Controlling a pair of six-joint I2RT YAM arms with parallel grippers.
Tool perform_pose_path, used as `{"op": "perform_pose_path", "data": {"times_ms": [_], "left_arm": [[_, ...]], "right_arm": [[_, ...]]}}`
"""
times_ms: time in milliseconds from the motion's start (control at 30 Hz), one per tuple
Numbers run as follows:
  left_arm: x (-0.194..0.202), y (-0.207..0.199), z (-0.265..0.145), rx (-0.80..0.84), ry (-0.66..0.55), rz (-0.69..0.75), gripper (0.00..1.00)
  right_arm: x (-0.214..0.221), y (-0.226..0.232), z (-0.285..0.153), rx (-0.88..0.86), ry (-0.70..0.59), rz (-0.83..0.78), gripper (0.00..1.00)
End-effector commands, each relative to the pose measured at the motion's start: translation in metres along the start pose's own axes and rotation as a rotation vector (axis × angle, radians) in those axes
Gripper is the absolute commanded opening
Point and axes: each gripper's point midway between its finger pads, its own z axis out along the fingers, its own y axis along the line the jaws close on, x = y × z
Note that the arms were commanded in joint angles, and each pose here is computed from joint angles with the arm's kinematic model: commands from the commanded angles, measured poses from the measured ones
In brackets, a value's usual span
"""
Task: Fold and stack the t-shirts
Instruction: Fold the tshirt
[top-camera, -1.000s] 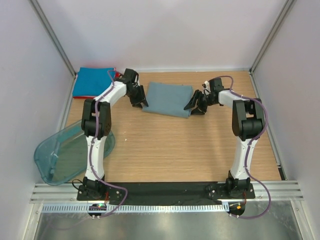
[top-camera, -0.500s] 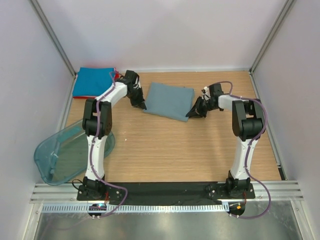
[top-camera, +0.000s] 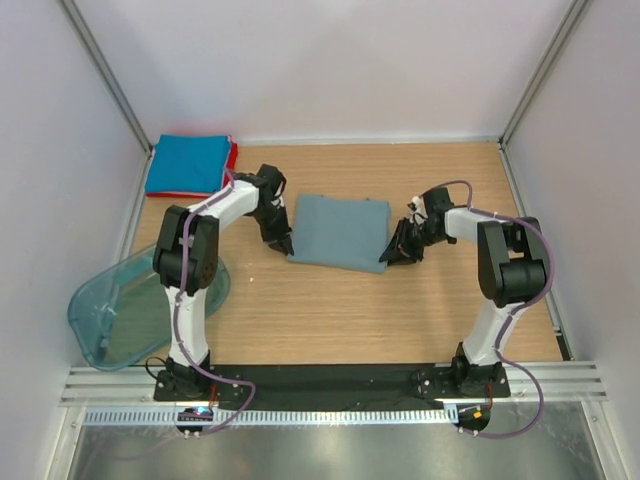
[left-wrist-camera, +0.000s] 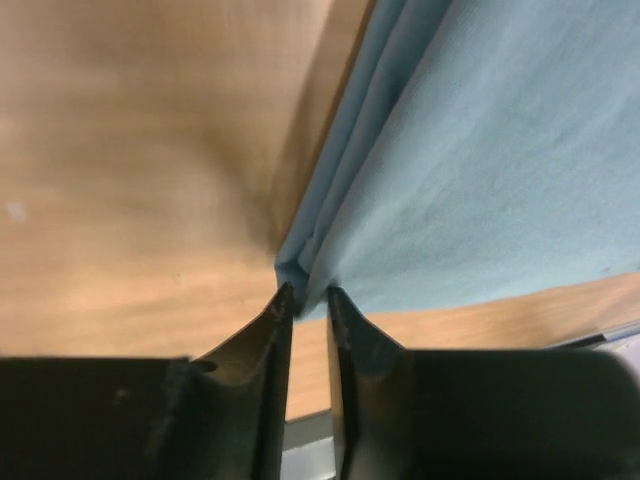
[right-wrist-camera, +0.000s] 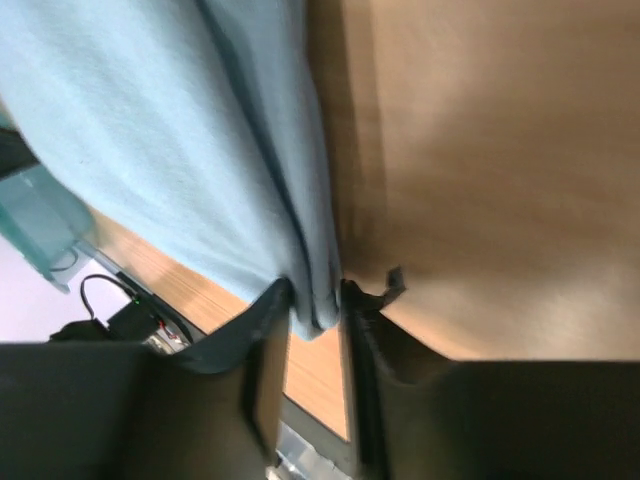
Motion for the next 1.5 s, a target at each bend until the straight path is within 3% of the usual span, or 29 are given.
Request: {"op": "perform_pose_path", "data": {"times_ms": [0,67,167,267,333,533,700,900,933,1100,1267,1367,1467], "left_arm": [[0.017,-0.004,-0.037,-0.025,-0.035,-0.003,0.23],[0.008,-0.01,-0.05,-0.02,-0.085,0.006,0.29],[-0.022,-0.032,-0.068,0.015,-0.168,0.058,0.32],[-0.056,-0.068,-0.069,0.152,-0.218,0.106,0.32],[-0.08,-0.086,-0.058,0.254,-0.228,0.111,0.32],[-0.114,-0.101,-0.029,0.362,-0.218,0.125,0.31],[-0.142,-0.091,-0.001,0.388,-0.244,0.113,0.32],[-0.166,-0.083,0.016,0.417,-0.273,0.065,0.33],[-0.171,-0.086,0.013,0.423,-0.288,0.069,0.33],[-0.172,-0.089,-0.005,0.413,-0.319,0.071,0.33],[-0.17,-0.091,-0.065,0.355,-0.432,0.09,0.34],[-0.155,-0.088,-0.082,0.331,-0.447,0.092,0.35],[-0.133,-0.094,-0.095,0.346,-0.435,0.123,0.35]], "right_arm": [[0.021,-0.013,-0.023,0.095,0.007,-0.025,0.37],[0.016,-0.005,-0.034,0.093,-0.013,-0.035,0.45],[0.004,0.019,-0.062,0.095,-0.054,-0.069,0.45],[-0.012,0.046,-0.082,0.059,-0.097,-0.082,0.44],[-0.028,0.062,-0.082,0.011,-0.129,-0.08,0.37],[-0.088,0.107,-0.054,-0.254,-0.211,-0.038,0.33],[-0.136,0.088,0.006,-0.332,-0.207,0.0,0.33],[-0.183,0.055,0.023,-0.432,-0.323,0.043,0.34],[-0.179,0.051,0.029,-0.451,-0.307,0.092,0.34],[-0.186,0.071,-0.001,-0.611,-0.31,0.046,0.4],[-0.187,0.12,-0.047,-0.701,-0.314,-0.011,0.43],[-0.173,0.132,-0.059,-0.676,-0.3,-0.031,0.42],[-0.135,0.139,-0.033,-0.623,-0.2,-0.039,0.37]]}}
